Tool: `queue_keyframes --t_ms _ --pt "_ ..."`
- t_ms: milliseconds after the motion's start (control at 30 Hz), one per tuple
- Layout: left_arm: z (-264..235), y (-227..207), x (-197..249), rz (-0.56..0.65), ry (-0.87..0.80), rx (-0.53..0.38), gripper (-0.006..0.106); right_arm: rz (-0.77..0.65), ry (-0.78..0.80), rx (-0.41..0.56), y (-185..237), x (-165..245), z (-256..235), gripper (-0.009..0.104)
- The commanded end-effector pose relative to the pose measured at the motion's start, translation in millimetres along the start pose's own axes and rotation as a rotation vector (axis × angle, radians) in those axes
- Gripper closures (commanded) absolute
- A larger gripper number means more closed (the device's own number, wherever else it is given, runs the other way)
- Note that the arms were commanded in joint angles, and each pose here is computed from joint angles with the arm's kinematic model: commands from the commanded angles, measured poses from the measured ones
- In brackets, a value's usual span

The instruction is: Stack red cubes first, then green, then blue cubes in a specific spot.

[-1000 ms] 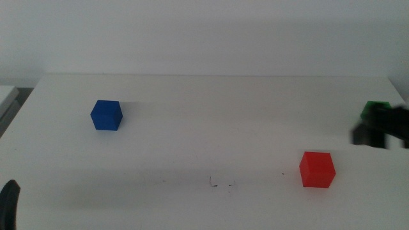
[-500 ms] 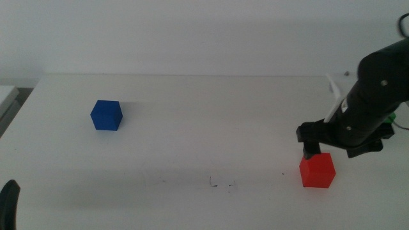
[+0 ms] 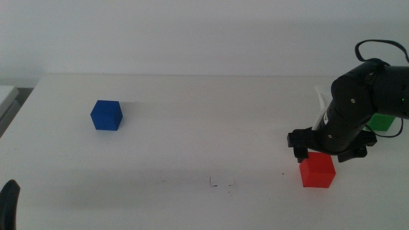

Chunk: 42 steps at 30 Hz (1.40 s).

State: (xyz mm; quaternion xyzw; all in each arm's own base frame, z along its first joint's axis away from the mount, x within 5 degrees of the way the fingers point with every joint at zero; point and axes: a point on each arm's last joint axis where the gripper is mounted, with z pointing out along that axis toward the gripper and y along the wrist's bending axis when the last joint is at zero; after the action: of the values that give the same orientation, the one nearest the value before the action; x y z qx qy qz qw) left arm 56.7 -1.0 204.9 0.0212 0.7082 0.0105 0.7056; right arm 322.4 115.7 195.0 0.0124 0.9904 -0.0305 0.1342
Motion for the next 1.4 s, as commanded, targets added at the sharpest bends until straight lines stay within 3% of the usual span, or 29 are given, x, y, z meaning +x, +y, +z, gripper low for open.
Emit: queue_keyframes --t_ms 0,400,500,567,733,800,967,1200,1367 --pt "0 0 -1 0.001 -0.013 -0.002 0.007 0.002 -0.014 0.006 1 -3 3 0.002" --pt "0 0 -1 0.001 -0.013 -0.002 0.007 0.008 0.029 0.022 6 -2 33 0.003" --pt "0 0 -1 0.001 -0.013 -0.002 0.007 0.006 0.037 0.025 7 -1 38 0.011" --pt "0 0 -1 0.001 -0.013 -0.002 0.007 0.018 0.039 0.026 7 -1 38 0.027" --pt "0 0 -1 0.001 -0.013 -0.002 0.007 0.075 0.055 0.040 6 0 39 0.084" --pt "0 0 -1 0.001 -0.013 -0.002 0.007 0.074 0.069 0.057 4 2 39 0.097" --pt "0 0 -1 0.001 -0.013 -0.002 0.007 0.024 0.010 0.065 26 -6 6 0.095" --pt "0 0 -1 0.001 -0.013 -0.002 0.007 -0.075 -0.118 -0.051 114 -24 -43 0.095" --pt "0 0 -1 0.001 -0.013 -0.002 0.007 -0.084 -0.114 -0.073 169 -23 -43 0.092"
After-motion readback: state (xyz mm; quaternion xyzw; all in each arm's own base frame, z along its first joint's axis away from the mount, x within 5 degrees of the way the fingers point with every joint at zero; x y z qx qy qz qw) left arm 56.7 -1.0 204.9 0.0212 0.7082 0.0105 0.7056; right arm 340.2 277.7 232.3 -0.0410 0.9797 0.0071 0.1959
